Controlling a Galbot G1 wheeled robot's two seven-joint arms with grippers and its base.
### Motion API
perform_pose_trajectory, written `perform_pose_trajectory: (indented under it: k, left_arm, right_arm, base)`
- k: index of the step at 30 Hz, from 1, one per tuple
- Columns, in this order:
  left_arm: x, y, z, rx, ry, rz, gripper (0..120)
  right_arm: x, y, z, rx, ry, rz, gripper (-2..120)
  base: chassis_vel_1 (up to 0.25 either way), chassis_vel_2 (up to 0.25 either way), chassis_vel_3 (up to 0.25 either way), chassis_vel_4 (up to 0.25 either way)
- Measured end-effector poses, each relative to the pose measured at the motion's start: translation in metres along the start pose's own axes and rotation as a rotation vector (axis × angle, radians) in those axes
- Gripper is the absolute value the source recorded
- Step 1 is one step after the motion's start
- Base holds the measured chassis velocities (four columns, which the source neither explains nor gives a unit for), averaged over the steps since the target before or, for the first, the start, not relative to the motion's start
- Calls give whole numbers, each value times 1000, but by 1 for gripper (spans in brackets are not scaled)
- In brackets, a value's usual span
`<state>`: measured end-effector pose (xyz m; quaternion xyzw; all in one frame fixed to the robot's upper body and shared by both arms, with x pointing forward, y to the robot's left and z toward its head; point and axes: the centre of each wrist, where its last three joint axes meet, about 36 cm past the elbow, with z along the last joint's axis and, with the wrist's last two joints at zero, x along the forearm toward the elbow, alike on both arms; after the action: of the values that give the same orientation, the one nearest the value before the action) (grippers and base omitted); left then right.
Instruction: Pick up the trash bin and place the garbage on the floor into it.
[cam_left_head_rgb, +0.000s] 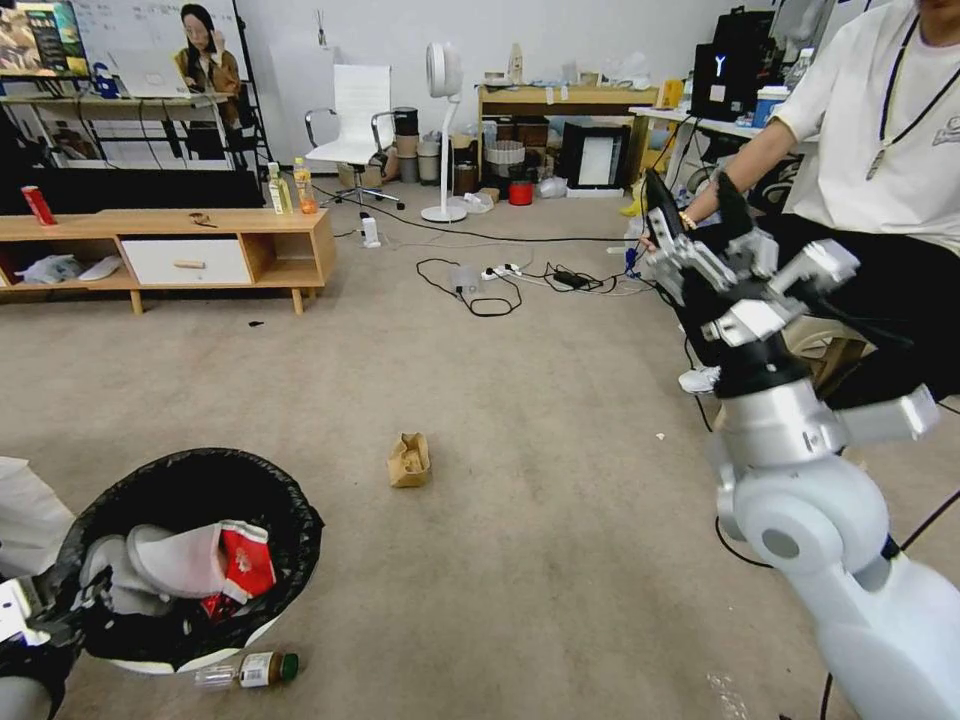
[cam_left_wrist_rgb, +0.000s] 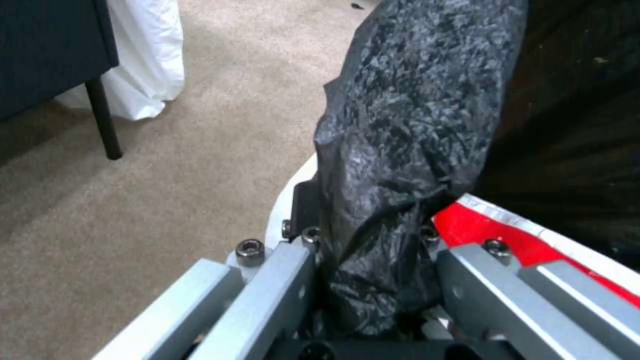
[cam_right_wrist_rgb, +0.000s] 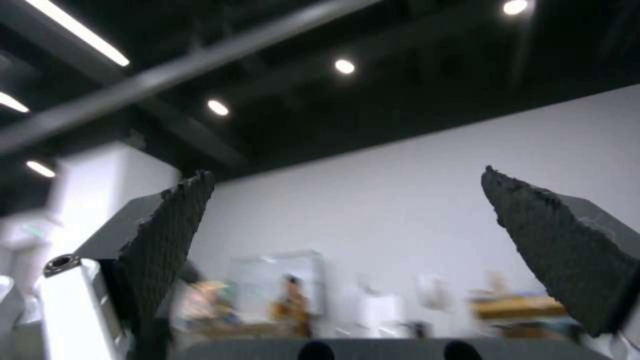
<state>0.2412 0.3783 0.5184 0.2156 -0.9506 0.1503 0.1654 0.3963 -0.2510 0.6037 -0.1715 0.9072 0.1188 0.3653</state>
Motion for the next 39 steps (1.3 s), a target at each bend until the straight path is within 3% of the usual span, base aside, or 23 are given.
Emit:
perform_pose_trajectory:
  k: [3,11,17,22,39]
  left_arm:
    - [2,-2,1,-2,2,2,5]
    - [5,-4,3,-5,4,5,5]
    - [9,-6,4,-20,0,11,5]
    - [9,-8,5,-21,2,16,5]
    - [10,-7,-1,-13,-8,26,5]
  right_arm:
    - [39,1,3,136,108,100,100]
    - [98,6,16,265,238,167,100]
    - [132,12,28,413,310,231,100]
    - [150,17,36,453,358,253,100]
    - [156,14,49,446,364,263,100]
  base:
    - [0,0,0,0]
    - [0,0,0,0]
    - [0,0,0,0]
    - [0,0,0,0]
    - [0,0,0,0]
